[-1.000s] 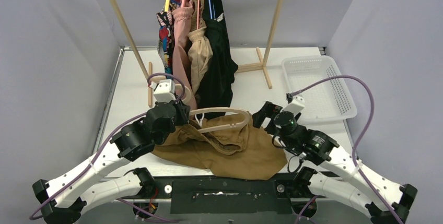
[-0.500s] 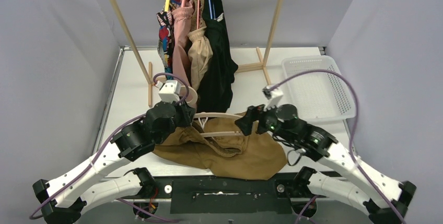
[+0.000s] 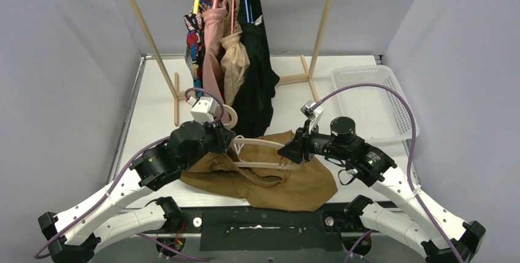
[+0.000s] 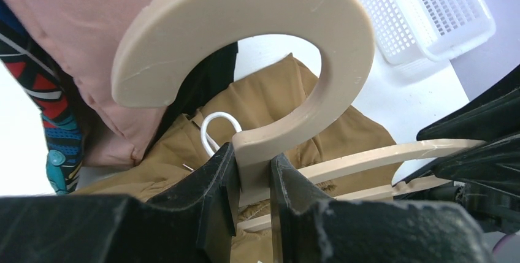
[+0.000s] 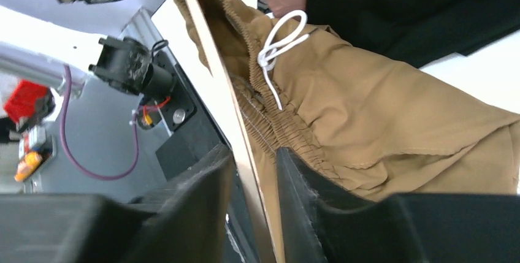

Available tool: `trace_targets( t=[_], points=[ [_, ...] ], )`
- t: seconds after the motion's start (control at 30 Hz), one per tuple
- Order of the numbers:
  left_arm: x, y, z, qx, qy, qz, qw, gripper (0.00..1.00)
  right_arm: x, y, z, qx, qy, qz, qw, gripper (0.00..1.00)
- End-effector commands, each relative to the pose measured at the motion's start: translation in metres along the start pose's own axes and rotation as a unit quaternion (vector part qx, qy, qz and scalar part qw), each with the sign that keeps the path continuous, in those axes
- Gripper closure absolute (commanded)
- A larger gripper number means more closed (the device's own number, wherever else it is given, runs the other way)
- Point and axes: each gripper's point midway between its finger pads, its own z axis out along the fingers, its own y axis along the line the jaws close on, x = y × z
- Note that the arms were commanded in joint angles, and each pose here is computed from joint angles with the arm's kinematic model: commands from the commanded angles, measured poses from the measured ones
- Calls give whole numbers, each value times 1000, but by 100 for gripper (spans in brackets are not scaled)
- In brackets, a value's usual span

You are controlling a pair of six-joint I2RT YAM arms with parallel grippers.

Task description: Remove the shorts from the hanger

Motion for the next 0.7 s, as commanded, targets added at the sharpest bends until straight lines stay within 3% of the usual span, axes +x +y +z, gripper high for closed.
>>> trace_targets(
  t=[0.0, 0.1, 0.23, 0.3, 0.57, 0.67],
  points=[
    [-16, -27, 3, 58, -26, -13, 998, 100, 3, 20, -4, -65, 13, -7, 998, 75],
    [-17, -31, 8, 62, -22, -12, 998, 100, 8, 19, -3, -65, 19, -2, 998, 91],
    [-19, -34, 7, 67, -23, -11, 997, 100, 10, 15, -2, -59, 17, 4, 998, 100],
    [-17, -31, 6, 66, -24, -8, 998, 100, 10, 12, -3, -46, 13, 5, 999, 100],
    [-11, -12, -3, 34, -25, -13, 999, 52, 26, 9, -31, -14, 12, 27, 999, 100],
    [-9, -6, -6, 26, -28, -19, 999, 46, 29, 9, -43, 1, 2, 31, 1000, 100]
  ],
)
